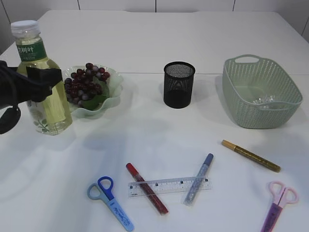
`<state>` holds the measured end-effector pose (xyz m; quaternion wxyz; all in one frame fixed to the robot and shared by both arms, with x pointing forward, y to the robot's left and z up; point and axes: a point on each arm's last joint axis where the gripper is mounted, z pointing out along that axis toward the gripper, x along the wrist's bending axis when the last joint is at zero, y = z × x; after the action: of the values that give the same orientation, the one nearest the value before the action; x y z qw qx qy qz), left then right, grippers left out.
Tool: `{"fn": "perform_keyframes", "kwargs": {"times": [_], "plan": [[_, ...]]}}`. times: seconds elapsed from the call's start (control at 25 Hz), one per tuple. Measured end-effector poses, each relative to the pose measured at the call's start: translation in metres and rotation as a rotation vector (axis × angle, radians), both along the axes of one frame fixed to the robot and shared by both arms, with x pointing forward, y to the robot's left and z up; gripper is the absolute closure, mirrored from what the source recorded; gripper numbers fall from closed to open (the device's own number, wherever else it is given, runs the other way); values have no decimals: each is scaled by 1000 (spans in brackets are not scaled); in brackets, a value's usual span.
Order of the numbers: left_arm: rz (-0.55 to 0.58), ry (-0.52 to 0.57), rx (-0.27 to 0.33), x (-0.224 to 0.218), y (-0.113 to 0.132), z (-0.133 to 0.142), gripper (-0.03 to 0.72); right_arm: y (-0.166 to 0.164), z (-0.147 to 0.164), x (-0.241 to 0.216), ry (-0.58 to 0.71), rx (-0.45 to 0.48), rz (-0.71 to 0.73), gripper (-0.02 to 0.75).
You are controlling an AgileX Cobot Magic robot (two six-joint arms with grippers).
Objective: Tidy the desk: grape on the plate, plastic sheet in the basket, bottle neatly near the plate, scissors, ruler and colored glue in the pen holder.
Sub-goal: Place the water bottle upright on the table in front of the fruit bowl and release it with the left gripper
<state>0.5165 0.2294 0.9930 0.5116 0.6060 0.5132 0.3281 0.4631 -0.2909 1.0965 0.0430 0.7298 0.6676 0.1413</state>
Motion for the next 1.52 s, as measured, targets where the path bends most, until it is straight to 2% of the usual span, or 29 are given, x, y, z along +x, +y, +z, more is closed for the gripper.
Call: {"fn": "perform_keyframes", "kwargs": {"times": [0.28,0.52,0.72,1.0,1.32,1.52], "plan": [[45,-96,-21,16,0,-17,236,0,0,0,-3,-7,26,226],[132,-231,-62,4,11,-25,235,0,0,0,-5,-11,41,226],[191,-190,-58,-7,19,-38,236,0,0,0,-5,-11,41,226],[170,-185,-47,-7,18,-41,235,0,0,0,-6,-13,46,226],[144,-68,-1,1,14,-77,236,0,0,0,-6,-13,46,226],[108,-60,12,12,8,-86,236,0,0,0,-6,-13,46,226]]}}
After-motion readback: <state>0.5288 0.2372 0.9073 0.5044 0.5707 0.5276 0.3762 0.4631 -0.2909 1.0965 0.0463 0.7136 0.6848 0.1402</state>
